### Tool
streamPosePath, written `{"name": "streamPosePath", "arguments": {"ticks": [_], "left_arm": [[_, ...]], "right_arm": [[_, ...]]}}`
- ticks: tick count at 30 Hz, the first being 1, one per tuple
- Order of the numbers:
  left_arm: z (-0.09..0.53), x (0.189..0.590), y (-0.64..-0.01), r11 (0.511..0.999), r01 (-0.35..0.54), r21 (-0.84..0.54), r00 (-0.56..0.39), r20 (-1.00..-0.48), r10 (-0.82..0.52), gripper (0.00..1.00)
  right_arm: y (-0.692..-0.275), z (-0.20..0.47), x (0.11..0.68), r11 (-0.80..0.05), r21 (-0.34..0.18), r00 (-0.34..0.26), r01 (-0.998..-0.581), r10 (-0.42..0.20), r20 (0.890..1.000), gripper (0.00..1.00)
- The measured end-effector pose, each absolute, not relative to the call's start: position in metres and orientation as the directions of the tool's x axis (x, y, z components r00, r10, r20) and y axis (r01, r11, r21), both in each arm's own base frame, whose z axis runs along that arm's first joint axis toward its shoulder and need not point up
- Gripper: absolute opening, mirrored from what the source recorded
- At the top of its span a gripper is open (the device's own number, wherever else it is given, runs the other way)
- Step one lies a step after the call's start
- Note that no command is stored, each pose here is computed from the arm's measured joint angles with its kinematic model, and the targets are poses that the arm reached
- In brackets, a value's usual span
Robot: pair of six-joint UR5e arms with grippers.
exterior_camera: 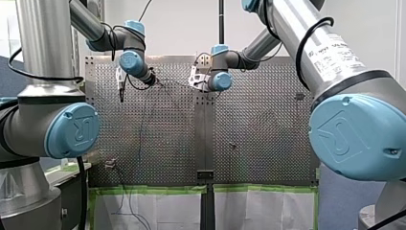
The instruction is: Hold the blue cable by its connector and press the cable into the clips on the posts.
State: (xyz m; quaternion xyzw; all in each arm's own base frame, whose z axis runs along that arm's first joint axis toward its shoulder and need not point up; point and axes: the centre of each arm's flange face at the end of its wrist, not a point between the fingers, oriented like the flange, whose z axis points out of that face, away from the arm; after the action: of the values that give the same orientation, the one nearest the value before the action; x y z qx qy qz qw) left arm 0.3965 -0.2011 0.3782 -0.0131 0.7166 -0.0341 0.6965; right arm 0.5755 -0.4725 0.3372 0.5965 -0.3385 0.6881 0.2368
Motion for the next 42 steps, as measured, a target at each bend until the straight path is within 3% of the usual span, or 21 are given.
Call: {"name": "streamPosePath", "arguments": {"ticks": [9,20,27,42], "left_arm": [[0.378,0.396,-0.199,0.998,0.007,-0.059,-0.028,-0.998,-0.058,1.00],[0.382,0.394,-0.212,0.997,0.041,-0.058,0.001,-0.998,-0.058,1.00],[0.399,0.401,-0.231,0.993,0.077,-0.094,0.048,-0.994,-0.097,1.00],[0.401,0.425,-0.289,0.993,0.071,-0.098,0.034,-0.994,-0.101,1.00]], "right_arm": [[-0.472,0.337,0.575,-0.658,-0.181,-0.174,-0.730,-0.078,0.982,0.00],[-0.473,0.337,0.575,-0.658,-0.180,-0.174,-0.731,-0.076,0.982,0.00],[-0.473,0.337,0.575,-0.657,-0.180,-0.174,-0.732,-0.075,0.982,0.00],[-0.475,0.337,0.573,-0.655,-0.178,-0.171,-0.734,-0.076,0.982,0.00]]}}
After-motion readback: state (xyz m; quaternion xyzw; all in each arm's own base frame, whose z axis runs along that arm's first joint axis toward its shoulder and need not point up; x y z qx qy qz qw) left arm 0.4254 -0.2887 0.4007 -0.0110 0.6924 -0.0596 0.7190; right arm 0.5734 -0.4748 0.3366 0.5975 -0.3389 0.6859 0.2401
